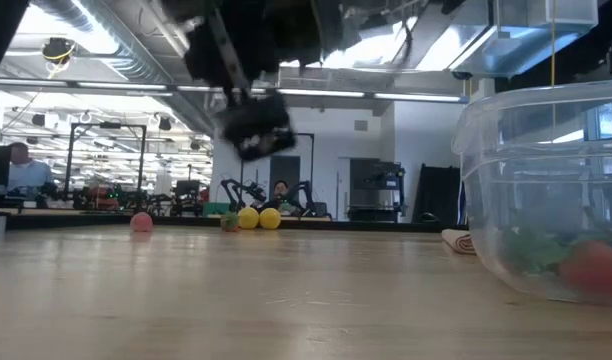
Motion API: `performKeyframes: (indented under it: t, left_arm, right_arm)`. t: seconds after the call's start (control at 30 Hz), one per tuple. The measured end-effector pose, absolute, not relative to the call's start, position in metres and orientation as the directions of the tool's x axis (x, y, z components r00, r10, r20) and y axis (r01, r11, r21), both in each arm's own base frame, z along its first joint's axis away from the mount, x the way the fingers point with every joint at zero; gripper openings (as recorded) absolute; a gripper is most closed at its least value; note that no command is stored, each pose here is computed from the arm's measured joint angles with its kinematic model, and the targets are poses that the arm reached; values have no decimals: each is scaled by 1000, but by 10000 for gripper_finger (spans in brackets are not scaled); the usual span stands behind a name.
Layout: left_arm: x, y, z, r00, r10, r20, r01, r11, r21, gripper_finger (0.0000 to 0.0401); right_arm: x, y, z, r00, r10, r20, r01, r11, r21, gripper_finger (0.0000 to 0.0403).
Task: Pick and placing Produce into tupperware
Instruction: Put the blueberry into the transparent container
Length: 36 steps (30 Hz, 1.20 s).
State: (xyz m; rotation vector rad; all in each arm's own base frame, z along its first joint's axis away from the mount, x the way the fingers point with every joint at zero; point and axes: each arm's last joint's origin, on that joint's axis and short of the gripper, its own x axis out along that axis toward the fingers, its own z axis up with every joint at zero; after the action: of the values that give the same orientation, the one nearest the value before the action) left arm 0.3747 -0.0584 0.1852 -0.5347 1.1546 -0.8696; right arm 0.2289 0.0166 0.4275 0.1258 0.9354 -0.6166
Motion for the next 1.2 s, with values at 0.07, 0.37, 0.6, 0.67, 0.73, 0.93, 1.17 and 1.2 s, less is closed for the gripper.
performKeyframes:
  t: [0.07, 0.37, 0.6, 0.67, 0.73, 0.93, 1.17, 1.2]
  left_arm:
    - [371, -61, 197, 232, -785, -574, 397, 615, -681, 282]
    - [333, -76, 201, 562, -697, -446, 468, 712, -524, 282]
    - [298, -96, 182, 550, -785, -286, 590, 608, -532, 282]
    - [287, -101, 177, 518, -820, -243, 640, 560, -525, 282]
    - [275, -107, 176, 494, -852, -174, 710, 510, -485, 282]
    - [235, -112, 154, 426, -900, -86, 812, 423, -401, 282]
    - [206, -109, 134, 449, -888, -102, 876, 460, -146, 282]
    - [205, -111, 134, 442, -891, -107, 887, 452, -100, 282]
  right_arm:
    - [229, 15, 428, 435, -453, -778, 553, 816, -166, 301]
    - [230, 15, 428, 444, -453, -773, 576, 805, -141, 301]
    - [232, 15, 429, 459, -453, -764, 648, 759, -61, 301]
    - [232, 15, 429, 459, -453, -764, 659, 751, -49, 301]
    - [233, 15, 429, 465, -452, -761, 667, 744, -35, 301]
    - [237, 16, 432, 508, -446, -737, 704, 708, 56, 301]
    - [246, 16, 438, 585, -437, -683, 693, 707, 141, 301]
    - [247, 16, 438, 592, -438, -677, 693, 705, 150, 301]
